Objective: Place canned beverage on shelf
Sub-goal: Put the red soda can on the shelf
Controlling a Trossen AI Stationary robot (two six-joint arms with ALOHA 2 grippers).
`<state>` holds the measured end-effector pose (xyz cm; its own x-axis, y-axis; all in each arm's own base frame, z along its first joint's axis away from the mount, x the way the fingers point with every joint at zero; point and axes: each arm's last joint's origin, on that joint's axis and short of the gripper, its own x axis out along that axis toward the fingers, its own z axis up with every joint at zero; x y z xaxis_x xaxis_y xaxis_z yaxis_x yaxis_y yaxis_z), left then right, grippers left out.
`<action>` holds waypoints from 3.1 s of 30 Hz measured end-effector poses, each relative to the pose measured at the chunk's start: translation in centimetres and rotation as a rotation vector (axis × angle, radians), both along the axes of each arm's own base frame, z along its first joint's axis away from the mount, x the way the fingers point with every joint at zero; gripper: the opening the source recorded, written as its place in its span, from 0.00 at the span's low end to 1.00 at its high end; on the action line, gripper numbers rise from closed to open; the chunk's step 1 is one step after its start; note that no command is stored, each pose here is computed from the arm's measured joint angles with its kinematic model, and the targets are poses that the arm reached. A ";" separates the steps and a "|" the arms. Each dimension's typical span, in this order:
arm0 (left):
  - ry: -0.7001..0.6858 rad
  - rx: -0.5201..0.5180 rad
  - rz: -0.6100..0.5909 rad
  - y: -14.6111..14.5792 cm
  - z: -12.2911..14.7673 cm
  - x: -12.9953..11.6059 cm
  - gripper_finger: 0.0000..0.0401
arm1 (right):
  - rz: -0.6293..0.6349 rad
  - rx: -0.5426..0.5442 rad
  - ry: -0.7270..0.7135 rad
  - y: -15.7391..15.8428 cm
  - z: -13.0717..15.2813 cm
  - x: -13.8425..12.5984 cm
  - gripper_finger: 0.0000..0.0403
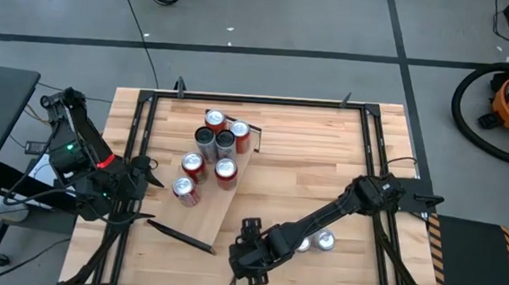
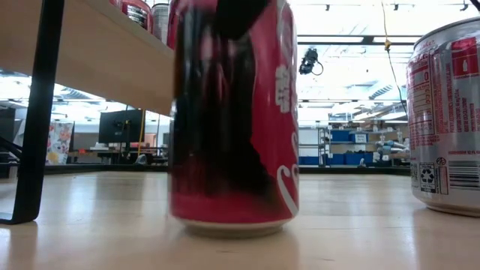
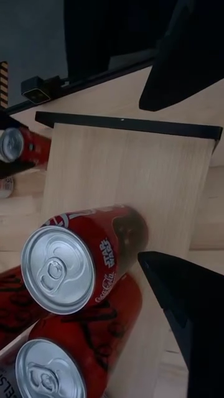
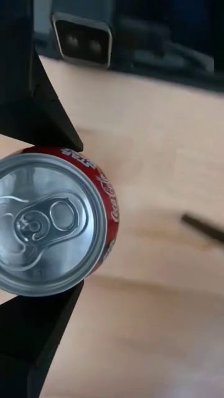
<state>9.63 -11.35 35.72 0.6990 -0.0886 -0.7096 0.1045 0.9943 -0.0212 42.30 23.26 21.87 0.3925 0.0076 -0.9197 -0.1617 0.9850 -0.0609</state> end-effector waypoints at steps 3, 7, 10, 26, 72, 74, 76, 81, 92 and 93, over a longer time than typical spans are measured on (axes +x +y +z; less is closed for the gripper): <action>0.001 -0.004 0.004 0.0 0.0 0.0 1.00 | -0.109 -0.024 0.015 -0.8 -0.1 0.0 0.86; 0.002 -0.004 0.006 0.0 0.0 0.0 1.00 | -0.242 -0.023 0.020 -1.9 -0.1 0.2 0.86; 0.005 0.000 0.006 0.0 0.0 0.0 1.00 | -0.292 -0.008 0.017 -2.6 -0.1 0.5 0.86; 0.008 0.001 0.008 0.1 -0.1 -0.1 1.00 | -0.578 0.059 0.042 -6.1 0.2 1.6 0.86; 0.097 0.015 -0.035 0.3 -0.4 -0.5 1.00 | -0.476 0.152 0.041 -6.9 6.9 1.1 0.78; 0.100 0.020 -0.035 0.4 -0.5 -0.5 1.00 | -0.474 0.165 0.039 -6.9 7.0 1.2 0.78; 0.102 0.022 -0.035 0.4 -0.5 -0.5 1.00 | -0.475 0.168 0.048 -6.8 7.2 1.0 0.78; 0.102 0.020 -0.033 0.4 -0.5 -0.5 1.00 | -0.457 0.180 0.020 -6.4 8.9 -0.1 0.78; 0.102 0.018 -0.030 0.4 -0.5 -0.5 1.00 | -0.429 0.156 -0.227 -7.5 15.8 -3.4 0.78; 0.102 0.018 -0.030 0.4 -0.5 -0.5 1.00 | -0.417 0.159 -0.240 -7.5 16.0 -3.4 0.78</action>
